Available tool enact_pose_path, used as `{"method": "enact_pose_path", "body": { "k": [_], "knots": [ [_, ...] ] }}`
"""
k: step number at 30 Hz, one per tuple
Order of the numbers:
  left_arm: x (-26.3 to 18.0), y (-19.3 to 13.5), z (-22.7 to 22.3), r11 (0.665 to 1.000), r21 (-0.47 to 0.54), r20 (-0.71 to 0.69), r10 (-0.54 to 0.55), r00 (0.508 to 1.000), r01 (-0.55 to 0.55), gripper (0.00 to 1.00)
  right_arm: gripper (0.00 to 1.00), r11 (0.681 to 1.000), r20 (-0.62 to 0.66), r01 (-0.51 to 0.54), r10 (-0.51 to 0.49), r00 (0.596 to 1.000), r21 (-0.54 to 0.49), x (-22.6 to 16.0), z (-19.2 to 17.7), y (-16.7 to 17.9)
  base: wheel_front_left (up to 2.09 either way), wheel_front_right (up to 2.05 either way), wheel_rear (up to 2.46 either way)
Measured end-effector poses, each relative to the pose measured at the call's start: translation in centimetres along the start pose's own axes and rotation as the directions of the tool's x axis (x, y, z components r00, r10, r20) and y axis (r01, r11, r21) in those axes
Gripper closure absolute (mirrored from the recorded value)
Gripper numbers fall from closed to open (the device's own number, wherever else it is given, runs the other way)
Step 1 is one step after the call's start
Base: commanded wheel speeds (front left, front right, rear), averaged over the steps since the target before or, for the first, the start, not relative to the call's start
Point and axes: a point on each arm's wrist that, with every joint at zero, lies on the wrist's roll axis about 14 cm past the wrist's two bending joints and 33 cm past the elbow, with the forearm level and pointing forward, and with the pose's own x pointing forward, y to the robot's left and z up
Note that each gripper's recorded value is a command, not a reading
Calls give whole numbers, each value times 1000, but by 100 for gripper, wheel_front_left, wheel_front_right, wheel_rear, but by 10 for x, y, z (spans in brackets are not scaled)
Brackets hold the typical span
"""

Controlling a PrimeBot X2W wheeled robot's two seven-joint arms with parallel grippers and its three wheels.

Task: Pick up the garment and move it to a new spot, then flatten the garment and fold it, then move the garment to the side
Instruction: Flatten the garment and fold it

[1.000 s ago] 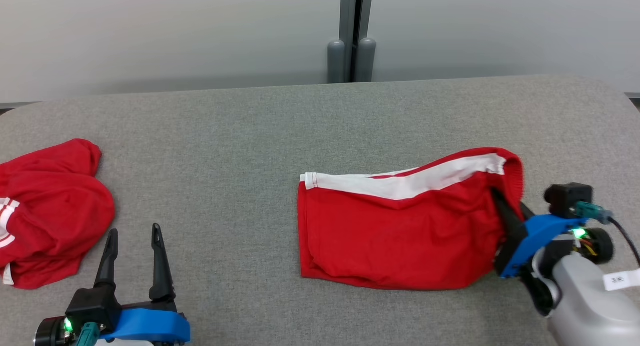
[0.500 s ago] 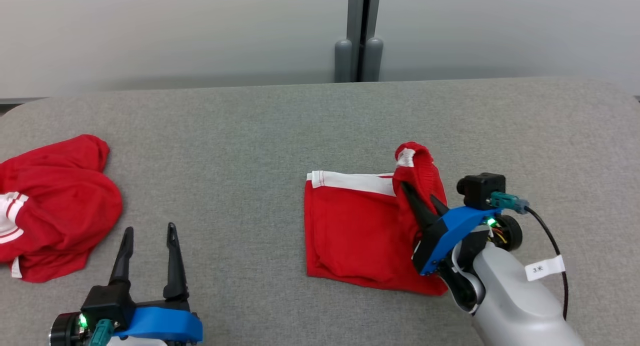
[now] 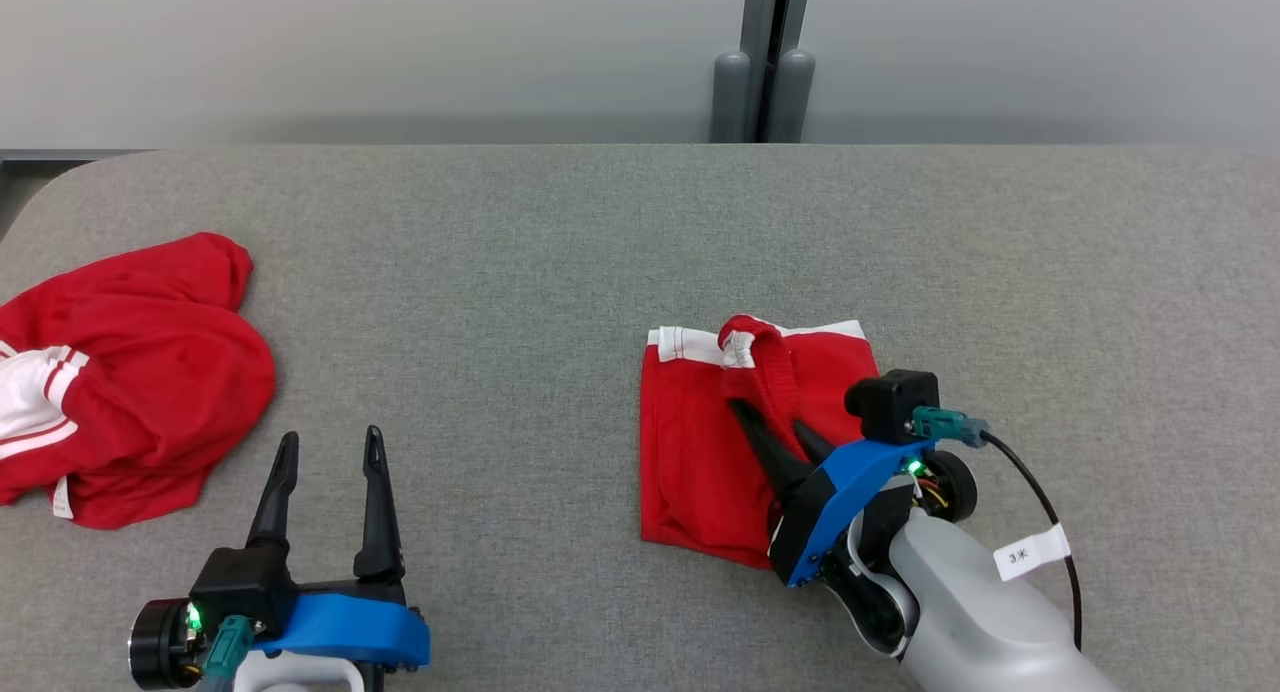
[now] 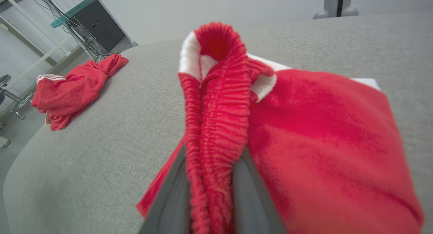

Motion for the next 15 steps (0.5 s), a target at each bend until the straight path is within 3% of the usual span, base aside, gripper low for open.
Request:
{"method": "enact_pose_path", "body": {
  "k": [1,8,15],
  "knots": [
    [1,0,0,1000,0,0,-1,1000,1,0,0,1000,1,4,-4,1000,-5,-1,-2,-2,0,0,0],
    [2,-1,1,1000,6,3,-6,1000,6,0,0,999,65,7,-5,998,-34,-4,10,-3,0,0,0],
    [3,-8,4,1000,13,11,-28,1000,28,0,0,991,210,95,-72,975,-98,-22,56,-31,0,0,0]
  ]
}}
